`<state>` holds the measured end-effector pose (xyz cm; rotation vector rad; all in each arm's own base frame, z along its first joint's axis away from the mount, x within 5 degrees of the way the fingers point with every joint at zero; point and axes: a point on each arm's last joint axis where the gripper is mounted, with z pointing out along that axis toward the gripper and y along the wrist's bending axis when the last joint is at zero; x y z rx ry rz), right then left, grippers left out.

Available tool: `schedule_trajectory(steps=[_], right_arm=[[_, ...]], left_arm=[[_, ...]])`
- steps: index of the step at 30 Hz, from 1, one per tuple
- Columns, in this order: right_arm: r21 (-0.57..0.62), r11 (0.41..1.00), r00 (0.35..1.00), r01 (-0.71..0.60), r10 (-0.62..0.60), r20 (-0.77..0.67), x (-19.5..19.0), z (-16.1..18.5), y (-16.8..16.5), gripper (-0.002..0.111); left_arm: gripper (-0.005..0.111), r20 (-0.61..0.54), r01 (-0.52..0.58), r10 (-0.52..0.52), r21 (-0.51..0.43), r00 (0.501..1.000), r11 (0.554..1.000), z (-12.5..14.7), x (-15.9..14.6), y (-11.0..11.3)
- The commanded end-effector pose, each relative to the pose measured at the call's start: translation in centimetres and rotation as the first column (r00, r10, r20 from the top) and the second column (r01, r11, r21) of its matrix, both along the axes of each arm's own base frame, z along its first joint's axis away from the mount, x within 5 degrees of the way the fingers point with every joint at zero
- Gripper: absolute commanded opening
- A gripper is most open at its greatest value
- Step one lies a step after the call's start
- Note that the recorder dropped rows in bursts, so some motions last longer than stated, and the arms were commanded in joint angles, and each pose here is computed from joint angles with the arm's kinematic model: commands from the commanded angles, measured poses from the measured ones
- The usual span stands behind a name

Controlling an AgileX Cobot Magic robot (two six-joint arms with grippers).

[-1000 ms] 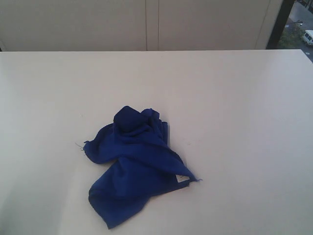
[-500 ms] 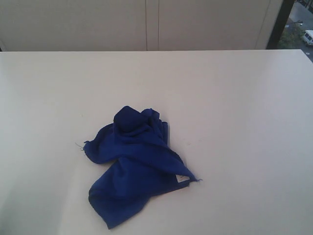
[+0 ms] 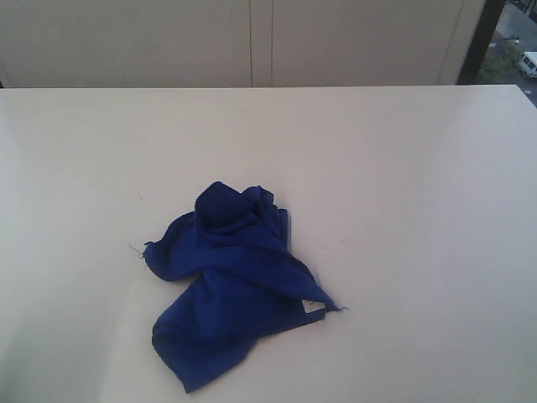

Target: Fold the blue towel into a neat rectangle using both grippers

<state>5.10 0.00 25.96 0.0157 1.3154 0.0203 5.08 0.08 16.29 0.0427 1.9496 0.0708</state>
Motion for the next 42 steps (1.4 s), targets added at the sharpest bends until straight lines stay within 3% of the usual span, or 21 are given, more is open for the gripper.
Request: schedule_trajectory(steps=[1, 10, 17, 21, 28, 42], right_arm=[[0.009, 1.000, 0.994, -0.001, 0.002, -0.108, 1.2, 2.0, 0.0, 0.000], [0.043, 0.999, 0.925, 0.007, 0.009, -0.379, 5.2, 5.0, 0.0, 0.000], [0.101, 0.995, 0.814, -0.001, 0.060, -0.578, 8.4, 5.6, 0.3, 0.000], [0.167, 0.982, 0.728, -0.083, 0.174, -0.663, 10.2, 5.3, 1.5, 0.000], [0.291, 0.934, 0.596, -0.208, 0.357, -0.719, 12.7, 3.8, 4.5, 0.000], [0.371, 0.827, 0.405, -0.422, 0.538, -0.739, 15.9, 2.4, 13.6, 0.000]], left_arm=[[0.000, -0.004, -0.002, 0.002, -0.008, 1.000, 1.000, 0.2, 0.0, 0.0], [0.000, -0.004, -0.002, 0.002, -0.008, 1.000, 1.000, 0.2, 0.0, 0.0], [0.000, -0.004, -0.002, 0.002, -0.008, 1.000, 1.000, 0.2, 0.0, 0.0], [0.000, -0.004, -0.002, 0.002, -0.008, 1.000, 1.000, 0.2, 0.0, 0.0], [0.000, -0.004, -0.002, 0.002, -0.008, 1.000, 1.000, 0.2, 0.0, 0.0], [0.000, -0.004, -0.002, 0.002, -0.008, 1.000, 1.000, 0.2, 0.0, 0.0]])
